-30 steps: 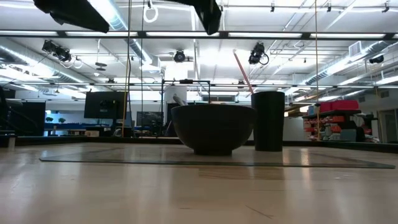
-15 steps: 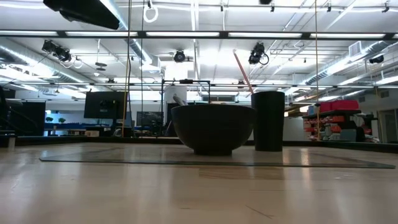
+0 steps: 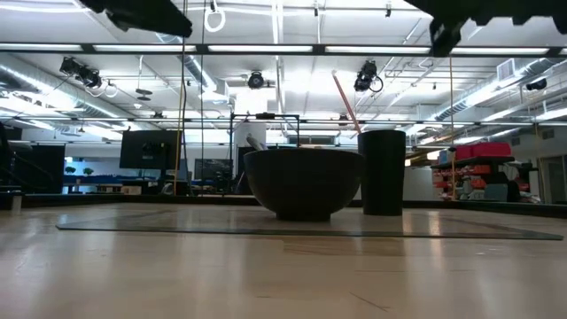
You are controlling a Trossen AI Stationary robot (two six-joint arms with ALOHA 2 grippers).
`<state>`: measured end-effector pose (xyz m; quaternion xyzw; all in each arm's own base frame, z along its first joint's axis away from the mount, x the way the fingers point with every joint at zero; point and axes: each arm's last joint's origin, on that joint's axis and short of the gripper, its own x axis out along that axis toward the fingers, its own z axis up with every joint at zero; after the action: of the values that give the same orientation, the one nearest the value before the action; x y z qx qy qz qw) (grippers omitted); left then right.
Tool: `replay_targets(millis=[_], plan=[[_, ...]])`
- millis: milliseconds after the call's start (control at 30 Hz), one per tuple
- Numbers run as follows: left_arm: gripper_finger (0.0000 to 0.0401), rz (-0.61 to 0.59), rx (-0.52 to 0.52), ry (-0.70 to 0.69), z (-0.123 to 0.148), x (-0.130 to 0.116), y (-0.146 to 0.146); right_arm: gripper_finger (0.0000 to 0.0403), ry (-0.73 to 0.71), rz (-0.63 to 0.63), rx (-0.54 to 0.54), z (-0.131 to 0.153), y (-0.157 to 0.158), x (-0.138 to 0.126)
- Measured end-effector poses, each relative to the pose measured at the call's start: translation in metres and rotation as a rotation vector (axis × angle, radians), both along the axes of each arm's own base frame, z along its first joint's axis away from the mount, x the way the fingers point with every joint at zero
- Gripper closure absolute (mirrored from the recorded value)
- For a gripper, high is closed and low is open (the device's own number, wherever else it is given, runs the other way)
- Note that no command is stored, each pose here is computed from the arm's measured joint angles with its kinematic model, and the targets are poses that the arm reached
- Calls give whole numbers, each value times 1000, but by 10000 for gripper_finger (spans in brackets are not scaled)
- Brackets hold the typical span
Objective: Pick & Place Utensil
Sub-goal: Return to Home Position
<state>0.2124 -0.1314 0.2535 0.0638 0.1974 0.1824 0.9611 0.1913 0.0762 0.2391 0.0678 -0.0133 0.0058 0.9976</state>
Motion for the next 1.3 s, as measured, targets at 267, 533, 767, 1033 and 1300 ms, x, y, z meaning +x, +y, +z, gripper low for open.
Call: replay_targets(millis=[267, 533, 767, 1033, 1300], plan=[[296, -90, -23, -61, 3, 14, -9, 386, -107, 126, 103, -18, -36, -28], [296, -55, 18, -57, 2, 12, -9, 385, -256, 44, 22, -25, -57, -61], [296, -104, 22, -31, 1, 11, -11, 385, -261, 89, 77, -23, -66, -81], [296, -111, 50, 18, -3, 10, -9, 385, -210, -60, 22, -29, -72, -89], [296, -49, 95, 30, -5, 10, -3, 385, -277, 47, -13, -26, -70, -104]])
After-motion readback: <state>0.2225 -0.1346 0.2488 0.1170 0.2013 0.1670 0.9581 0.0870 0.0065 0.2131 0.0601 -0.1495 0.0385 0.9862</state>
